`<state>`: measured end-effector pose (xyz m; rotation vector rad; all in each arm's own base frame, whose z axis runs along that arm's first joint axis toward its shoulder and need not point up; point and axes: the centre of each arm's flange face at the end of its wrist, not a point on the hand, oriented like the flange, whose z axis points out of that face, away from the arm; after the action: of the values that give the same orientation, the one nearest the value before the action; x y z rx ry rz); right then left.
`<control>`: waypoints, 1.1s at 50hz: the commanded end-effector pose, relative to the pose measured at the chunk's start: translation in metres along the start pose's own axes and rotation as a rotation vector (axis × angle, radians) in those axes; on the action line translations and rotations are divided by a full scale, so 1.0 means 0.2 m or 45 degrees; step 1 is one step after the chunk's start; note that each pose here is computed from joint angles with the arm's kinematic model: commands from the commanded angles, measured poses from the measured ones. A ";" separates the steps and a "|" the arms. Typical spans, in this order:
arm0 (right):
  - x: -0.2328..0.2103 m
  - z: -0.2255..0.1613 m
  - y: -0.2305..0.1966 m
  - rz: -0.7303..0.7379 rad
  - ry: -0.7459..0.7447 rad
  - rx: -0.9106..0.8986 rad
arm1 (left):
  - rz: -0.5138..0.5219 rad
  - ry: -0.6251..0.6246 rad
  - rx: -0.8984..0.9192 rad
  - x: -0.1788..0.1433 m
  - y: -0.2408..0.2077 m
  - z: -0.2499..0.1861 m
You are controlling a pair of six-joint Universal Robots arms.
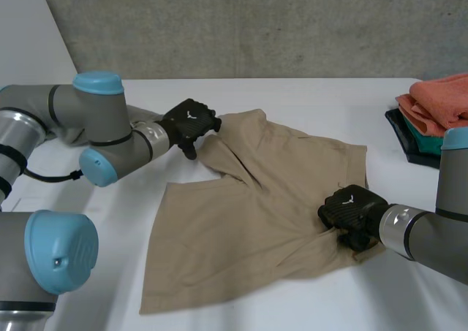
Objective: Fold the laundry.
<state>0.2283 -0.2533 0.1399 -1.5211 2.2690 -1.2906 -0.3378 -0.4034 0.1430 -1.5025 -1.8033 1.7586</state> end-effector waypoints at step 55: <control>0.08 -0.06 0.01 0.000 0.059 -0.005 | 0.607 -0.078 -0.094 0.27 0.05 0.13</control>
<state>0.2155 -0.2569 0.1482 -1.5119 2.2967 -1.3203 -0.3814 -0.3820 0.1042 -2.0558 -1.5818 2.0074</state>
